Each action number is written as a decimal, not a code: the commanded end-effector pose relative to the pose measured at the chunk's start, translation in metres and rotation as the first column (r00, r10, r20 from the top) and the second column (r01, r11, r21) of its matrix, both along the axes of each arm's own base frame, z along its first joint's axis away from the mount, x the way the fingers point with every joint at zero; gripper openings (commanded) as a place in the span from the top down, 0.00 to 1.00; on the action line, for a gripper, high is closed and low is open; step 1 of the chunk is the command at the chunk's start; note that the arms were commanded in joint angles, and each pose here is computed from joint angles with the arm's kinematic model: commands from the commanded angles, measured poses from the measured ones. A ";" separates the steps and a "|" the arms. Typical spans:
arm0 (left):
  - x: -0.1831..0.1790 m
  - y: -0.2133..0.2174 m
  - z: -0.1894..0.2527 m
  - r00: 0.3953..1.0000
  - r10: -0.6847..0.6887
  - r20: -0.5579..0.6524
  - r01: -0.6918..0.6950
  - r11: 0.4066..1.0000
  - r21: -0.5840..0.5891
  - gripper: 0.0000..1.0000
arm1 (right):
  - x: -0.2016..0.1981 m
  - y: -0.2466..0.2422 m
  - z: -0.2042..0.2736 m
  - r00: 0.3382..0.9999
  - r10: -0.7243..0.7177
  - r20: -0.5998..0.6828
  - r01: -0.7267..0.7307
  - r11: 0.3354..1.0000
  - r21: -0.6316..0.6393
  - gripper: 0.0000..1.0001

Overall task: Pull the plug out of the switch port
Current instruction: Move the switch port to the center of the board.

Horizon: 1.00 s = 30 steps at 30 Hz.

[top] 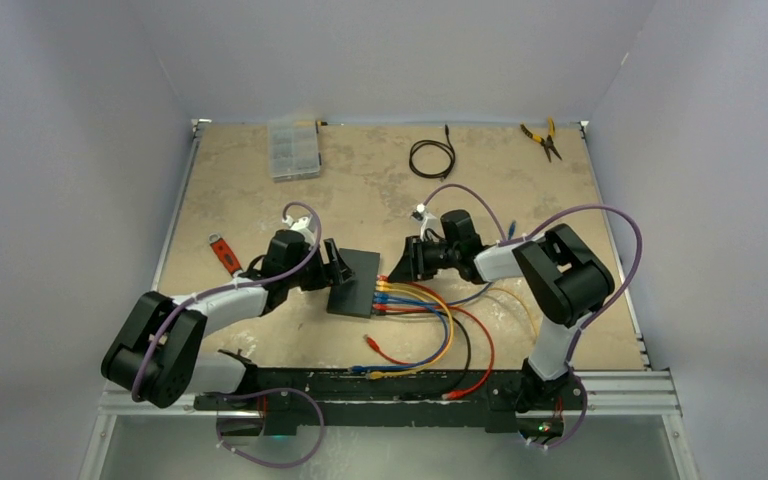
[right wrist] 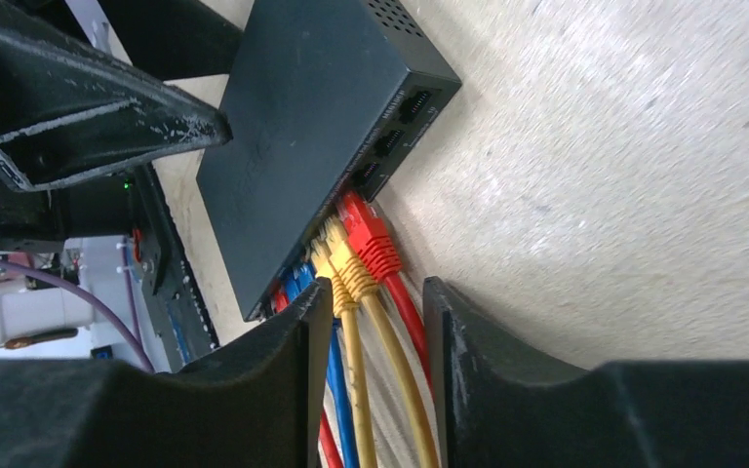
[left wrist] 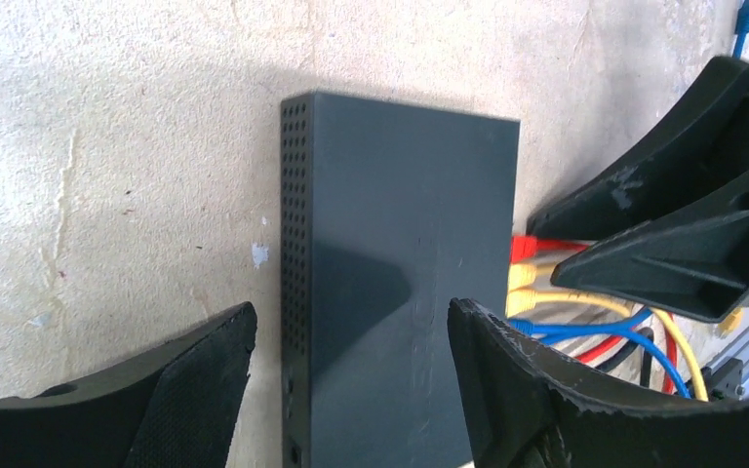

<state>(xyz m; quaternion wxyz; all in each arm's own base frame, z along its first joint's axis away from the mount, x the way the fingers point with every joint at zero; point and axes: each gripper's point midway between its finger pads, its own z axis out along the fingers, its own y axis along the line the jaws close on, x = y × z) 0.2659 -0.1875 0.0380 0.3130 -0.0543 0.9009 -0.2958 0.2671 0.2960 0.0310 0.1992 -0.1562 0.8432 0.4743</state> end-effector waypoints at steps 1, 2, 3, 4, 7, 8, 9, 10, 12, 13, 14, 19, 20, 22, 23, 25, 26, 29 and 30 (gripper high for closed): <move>0.007 -0.007 0.006 1.000 -0.011 0.010 0.012 0.999 -0.037 0.29 | -0.034 0.005 -0.016 0.993 0.040 -0.111 -0.039 0.999 0.009 0.60; 0.007 -0.008 0.005 1.000 -0.012 0.009 0.013 0.999 -0.038 0.30 | -0.038 0.007 -0.014 0.992 0.048 -0.112 -0.047 0.999 0.016 0.61; 0.007 -0.008 0.004 1.000 -0.014 0.006 0.014 0.999 -0.038 0.30 | -0.040 0.009 -0.013 0.992 0.052 -0.114 -0.050 0.999 0.021 0.62; 0.007 -0.008 0.003 1.000 -0.016 0.005 0.017 0.999 -0.039 0.31 | -0.043 0.011 -0.011 0.992 0.058 -0.113 -0.055 0.998 0.028 0.62; 0.007 -0.009 0.002 1.000 -0.020 0.001 0.020 0.999 -0.037 0.31 | -0.042 0.012 -0.005 0.994 0.047 -0.097 -0.044 0.998 0.036 0.63; 0.007 -0.009 0.003 1.000 -0.020 0.002 0.020 0.999 -0.036 0.31 | -0.039 0.012 -0.002 0.996 0.040 -0.085 -0.038 0.999 0.032 0.62; 0.006 -0.007 0.002 1.000 -0.017 0.000 0.017 0.999 -0.029 0.31 | -0.036 0.012 0.001 0.997 0.034 -0.073 -0.032 0.999 0.024 0.61; 0.006 -0.006 0.003 1.000 -0.014 0.001 0.014 1.000 -0.022 0.31 | -0.032 0.012 0.003 0.998 0.024 -0.064 -0.023 1.000 0.014 0.61; 0.007 -0.002 0.004 1.000 -0.005 0.004 0.005 1.000 -0.003 0.30 | -0.026 0.013 0.010 0.999 0.012 -0.044 -0.012 1.000 0.008 0.59; 0.006 0.000 0.004 1.000 -0.003 0.006 0.003 1.000 0.009 0.30 | -0.022 0.013 0.014 1.000 0.001 -0.032 -0.001 1.000 0.004 0.56; 0.006 0.002 0.005 1.000 0.001 0.010 -0.001 1.000 0.020 0.29 | -0.018 0.013 0.017 1.000 -0.009 -0.019 0.009 1.000 -0.001 0.53; 0.003 0.012 0.009 1.000 0.019 0.023 -0.020 0.998 0.059 0.28 | -0.007 0.012 0.027 0.999 -0.038 0.013 0.039 0.999 -0.012 0.42; 0.002 0.013 0.010 0.999 0.019 0.025 -0.021 0.998 0.064 0.28 | -0.006 0.012 0.028 0.999 -0.041 0.015 0.041 0.999 -0.010 0.41; -0.001 0.014 0.011 1.000 0.016 0.026 -0.018 0.997 0.070 0.28 | -0.006 0.011 0.027 0.999 -0.043 0.014 0.043 0.999 -0.009 0.40; -0.002 0.015 0.011 1.000 0.015 0.026 -0.017 0.997 0.072 0.28 | -0.006 0.010 0.027 0.999 -0.043 0.011 0.044 0.999 -0.007 0.40; -0.004 0.016 0.010 1.000 0.011 0.019 -0.013 0.997 0.078 0.28 | -0.006 0.009 0.028 0.999 -0.041 0.000 0.041 0.999 0.008 0.40; -0.006 0.017 0.008 1.000 0.008 0.016 -0.009 0.997 0.080 0.28 | -0.007 0.008 0.028 0.999 -0.039 -0.003 0.039 0.999 0.017 0.40; -0.009 0.016 0.003 1.000 -0.001 0.003 0.001 0.997 0.075 0.30 | -0.010 0.006 0.028 0.999 -0.042 -0.011 0.043 0.998 0.035 0.40; -0.011 0.015 0.001 1.000 -0.005 -0.003 0.006 0.997 0.072 0.31 | -0.010 0.005 0.029 0.999 -0.043 -0.010 0.043 0.998 0.042 0.39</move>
